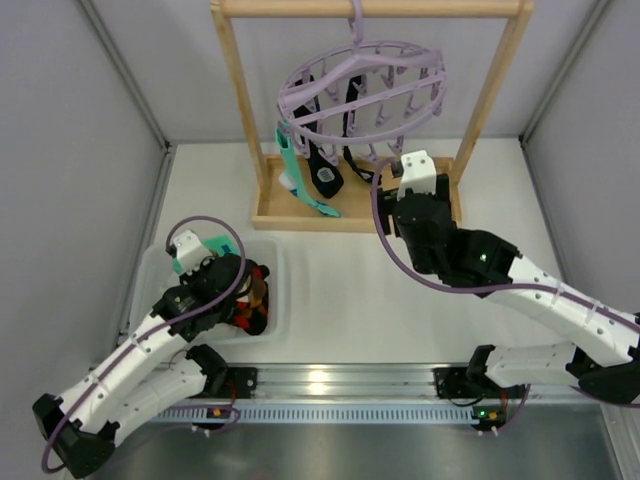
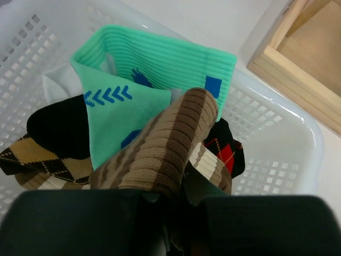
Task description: Remove the socks clipped to the hanger
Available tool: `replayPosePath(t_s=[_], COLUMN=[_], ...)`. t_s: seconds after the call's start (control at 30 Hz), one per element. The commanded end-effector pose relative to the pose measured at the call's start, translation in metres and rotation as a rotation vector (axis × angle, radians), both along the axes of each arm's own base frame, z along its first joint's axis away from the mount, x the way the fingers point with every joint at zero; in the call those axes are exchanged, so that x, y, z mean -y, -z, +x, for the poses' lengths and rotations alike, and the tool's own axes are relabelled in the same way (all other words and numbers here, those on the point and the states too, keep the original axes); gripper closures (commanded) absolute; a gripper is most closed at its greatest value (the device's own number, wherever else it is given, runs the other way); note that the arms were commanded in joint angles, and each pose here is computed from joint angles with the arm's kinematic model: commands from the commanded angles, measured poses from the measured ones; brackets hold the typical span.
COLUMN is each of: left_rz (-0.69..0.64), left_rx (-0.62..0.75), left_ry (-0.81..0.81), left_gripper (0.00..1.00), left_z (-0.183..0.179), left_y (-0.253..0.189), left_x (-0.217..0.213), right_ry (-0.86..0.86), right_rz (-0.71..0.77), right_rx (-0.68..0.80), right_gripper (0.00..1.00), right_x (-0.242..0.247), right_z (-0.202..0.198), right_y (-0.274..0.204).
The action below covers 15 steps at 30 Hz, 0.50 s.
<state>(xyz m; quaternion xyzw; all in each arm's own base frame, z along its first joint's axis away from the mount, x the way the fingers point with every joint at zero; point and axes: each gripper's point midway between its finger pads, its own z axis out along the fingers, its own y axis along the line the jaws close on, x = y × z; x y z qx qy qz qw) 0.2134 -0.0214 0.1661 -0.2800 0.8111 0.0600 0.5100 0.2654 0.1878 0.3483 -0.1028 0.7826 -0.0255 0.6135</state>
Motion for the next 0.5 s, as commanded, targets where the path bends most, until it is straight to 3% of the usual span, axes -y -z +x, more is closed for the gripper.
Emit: replayPosePath(t_s=[0.0,0.03,0.13,0.17,0.3,0.47], left_rz=[-0.051,-0.054,-0.068,-0.071,-0.084,-0.164], left_rx=[-0.008,-0.022,-0.087,-0.094,-0.089,0.016], left_ry=[-0.007,0.003,0.024,0.029,0.133,0.284], left_gripper=[0.87,0.77,0.61,0.37,0.02,0.02], left_z=[0.004,0.005,0.007,0.007,0.007,0.004], left_y=[0.006,0.007,0.019,0.020,-0.001,-0.064], left_x=[0.006,0.010,0.022,0.024,0.034,0.051], right_ry=[-0.003,-0.002,-0.008,-0.009,-0.004,0.013], right_rz=[0.056,0.061,0.071,0.074,0.066,0.081], right_rx=[0.015,0.018,0.021,0.022,0.020,0.021], right_gripper=[0.20,0.21,0.21,0.20,0.20,0.20], right_x=[-0.003,-0.001,0.000,0.000,0.004,0.013], right_z=[0.002,0.002,0.001,0.001,0.001,0.003], right_y=[-0.004,-0.005,-0.007,-0.008,-0.007,-0.005])
